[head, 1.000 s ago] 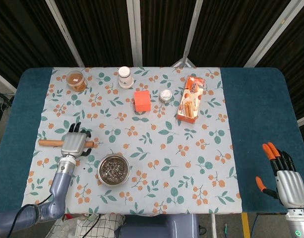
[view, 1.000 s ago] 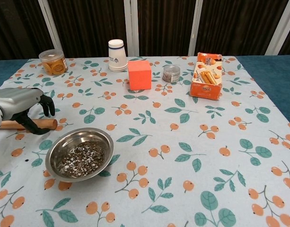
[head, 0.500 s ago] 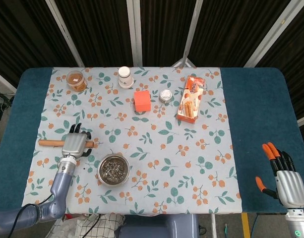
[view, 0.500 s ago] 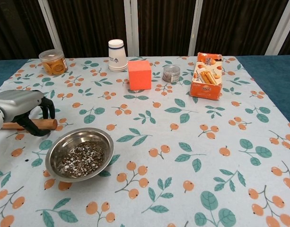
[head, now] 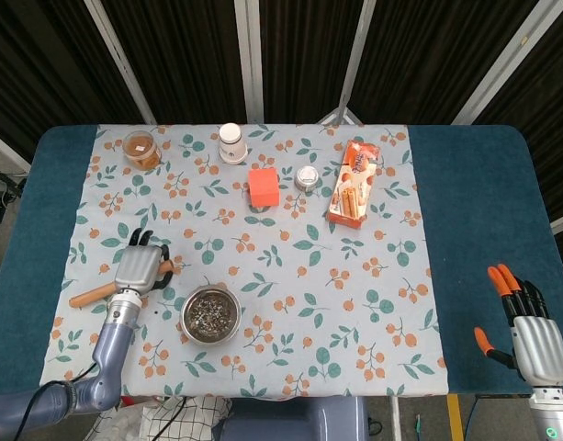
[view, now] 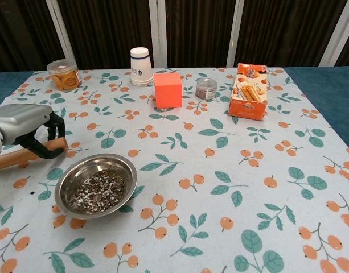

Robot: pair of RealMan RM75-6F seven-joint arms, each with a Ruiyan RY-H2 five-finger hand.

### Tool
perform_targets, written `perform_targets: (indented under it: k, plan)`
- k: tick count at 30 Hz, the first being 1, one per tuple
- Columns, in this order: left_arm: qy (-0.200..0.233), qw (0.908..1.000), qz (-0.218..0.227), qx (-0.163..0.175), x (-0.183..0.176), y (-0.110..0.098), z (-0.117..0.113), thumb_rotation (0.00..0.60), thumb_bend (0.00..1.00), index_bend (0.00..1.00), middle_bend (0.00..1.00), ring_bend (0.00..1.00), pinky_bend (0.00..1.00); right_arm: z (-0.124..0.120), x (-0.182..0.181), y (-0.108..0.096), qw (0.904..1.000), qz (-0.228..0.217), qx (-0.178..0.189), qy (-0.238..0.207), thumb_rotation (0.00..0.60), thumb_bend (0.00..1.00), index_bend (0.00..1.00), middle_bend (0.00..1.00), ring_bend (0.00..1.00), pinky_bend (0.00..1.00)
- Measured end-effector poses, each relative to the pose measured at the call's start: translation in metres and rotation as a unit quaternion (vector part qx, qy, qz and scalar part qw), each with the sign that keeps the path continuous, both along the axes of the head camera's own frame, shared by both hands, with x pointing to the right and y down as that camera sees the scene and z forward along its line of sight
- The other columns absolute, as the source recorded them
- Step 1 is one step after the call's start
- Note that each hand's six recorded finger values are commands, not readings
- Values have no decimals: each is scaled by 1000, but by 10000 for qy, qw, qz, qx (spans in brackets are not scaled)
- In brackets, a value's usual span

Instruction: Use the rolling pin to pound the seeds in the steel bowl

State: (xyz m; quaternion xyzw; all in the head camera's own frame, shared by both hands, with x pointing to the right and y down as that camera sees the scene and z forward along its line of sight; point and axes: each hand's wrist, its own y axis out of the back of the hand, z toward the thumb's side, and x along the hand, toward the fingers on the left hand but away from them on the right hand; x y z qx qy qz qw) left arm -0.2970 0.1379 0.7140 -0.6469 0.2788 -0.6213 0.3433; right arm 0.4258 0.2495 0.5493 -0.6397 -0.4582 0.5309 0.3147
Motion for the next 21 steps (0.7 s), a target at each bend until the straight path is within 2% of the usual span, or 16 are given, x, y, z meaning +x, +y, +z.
perform_targets:
  k: [6, 12, 17, 21]
  plan:
    - [430, 9986, -179, 268, -1, -8, -19, 600, 674, 622, 663, 143, 0, 0, 0, 0, 10000, 11, 3, 14, 600, 367, 0, 0, 0, 0]
    - [1252, 9896, -414, 578, 7, -17, -50, 600, 675, 646, 685, 181, 18, 0, 0, -1, 10000, 29, -4, 4, 600, 367, 0, 0, 0, 0]
    - [2310, 9669, -610, 894, 23, -22, -86, 600, 675, 663, 704, 219, 81, 0, 0, -1, 10000, 31, -11, -9, 600, 367, 0, 0, 0, 0]
    - [2896, 9485, -593, 1136, 33, -22, -108, 600, 674, 665, 706, 249, 163, 0, 0, -1, 10000, 43, -10, -9, 600, 367, 0, 0, 0, 0]
